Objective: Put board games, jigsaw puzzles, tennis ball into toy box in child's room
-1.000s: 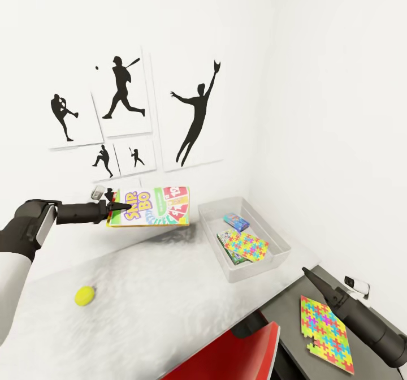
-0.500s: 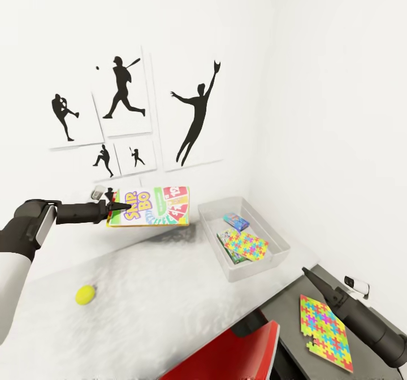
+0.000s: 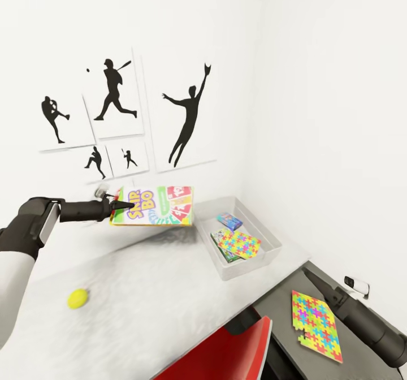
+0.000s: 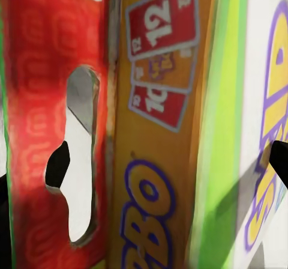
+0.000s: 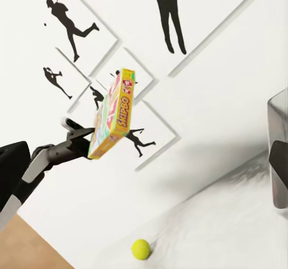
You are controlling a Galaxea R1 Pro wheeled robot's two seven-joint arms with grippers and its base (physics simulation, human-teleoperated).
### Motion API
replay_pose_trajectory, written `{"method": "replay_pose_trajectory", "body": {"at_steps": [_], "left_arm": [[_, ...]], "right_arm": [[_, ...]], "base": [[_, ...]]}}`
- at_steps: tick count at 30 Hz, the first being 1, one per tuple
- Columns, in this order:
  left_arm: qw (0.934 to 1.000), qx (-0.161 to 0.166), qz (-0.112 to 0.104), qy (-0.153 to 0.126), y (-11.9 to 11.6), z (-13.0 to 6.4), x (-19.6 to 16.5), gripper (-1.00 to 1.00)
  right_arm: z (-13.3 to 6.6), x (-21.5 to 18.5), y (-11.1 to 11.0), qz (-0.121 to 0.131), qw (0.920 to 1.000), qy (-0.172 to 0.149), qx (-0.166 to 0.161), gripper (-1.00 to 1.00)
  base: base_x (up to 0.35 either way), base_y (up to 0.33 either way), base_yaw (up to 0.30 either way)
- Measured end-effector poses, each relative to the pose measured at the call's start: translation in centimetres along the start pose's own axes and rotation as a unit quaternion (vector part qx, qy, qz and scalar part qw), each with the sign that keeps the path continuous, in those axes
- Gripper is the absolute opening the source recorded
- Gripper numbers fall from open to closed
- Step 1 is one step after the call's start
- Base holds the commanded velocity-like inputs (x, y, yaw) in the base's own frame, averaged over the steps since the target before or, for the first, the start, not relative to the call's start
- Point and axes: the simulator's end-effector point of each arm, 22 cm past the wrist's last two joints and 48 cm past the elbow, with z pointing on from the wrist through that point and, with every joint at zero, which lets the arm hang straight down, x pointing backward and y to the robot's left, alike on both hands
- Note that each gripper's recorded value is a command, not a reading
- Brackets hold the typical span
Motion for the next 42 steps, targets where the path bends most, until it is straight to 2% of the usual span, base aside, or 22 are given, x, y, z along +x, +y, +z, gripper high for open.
{"method": "replay_pose_trajectory", "body": {"at_steps": [3,7,10,17,20,22,25,34,39,42], "left_arm": [[0.9995,-0.001,0.03,0.007,-1.5,0.7,-0.4,-1.0],[0.9981,-0.01,0.057,0.019,-2.8,2.0,-1.1,-1.0],[0.995,-0.041,0.087,0.027,-3.1,3.0,-2.2,-1.0],[0.9893,-0.064,0.128,0.027,-5.2,4.4,-4.6,-1.0],[0.9842,-0.067,0.16,0.032,-6.9,6.0,-5.3,-1.0],[0.9775,-0.074,0.193,0.043,-7.9,7.6,-5.2,-1.0],[0.9712,-0.078,0.218,0.054,-8.9,9.2,-4.8,-1.0],[0.9545,-0.08,0.278,0.073,-12.0,13.0,-3.8,-1.0],[0.9377,-0.097,0.323,0.085,-13.1,14.8,-3.4,-1.0],[0.9317,-0.098,0.338,0.089,-14.1,15.8,-3.1,-1.0]], "right_arm": [[0.0,0.0,0.0,0.0,1.0,0.0,0.0,1.0],[0.0,0.0,0.0,0.0,1.0,0.0,0.0,1.0],[0.0,0.0,0.0,-0.001,1.0,0.0,0.0,1.0],[0.0,0.0,0.0,-0.001,1.0,0.0,0.0,1.0],[0.0,0.0,0.0,-0.001,1.0,0.0,0.0,1.0],[0.0,0.0,0.0,-0.001,1.0,0.0,0.0,1.0],[0.0,-0.1,0.0,-0.001,1.0,0.0,0.0,1.0],[-0.4,-0.5,-0.2,-0.006,1.0,-0.002,0.004,1.0],[-0.4,-0.6,-0.2,-0.006,1.0,-0.003,0.005,1.0],[-0.5,-0.7,-0.1,-0.007,1.0,-0.003,0.002,1.0]], "base": [[0.0,0.0,-0.023],[0.0,0.0,-0.008],[0.0,0.0,-0.002],[0.0,0.0,0.0],[0.0,0.0,0.0],[0.0,0.0,0.0],[0.0,0.0,0.0],[0.0,0.0,0.0],[0.0,0.0,0.0],[0.0,0.0,0.0]]}}
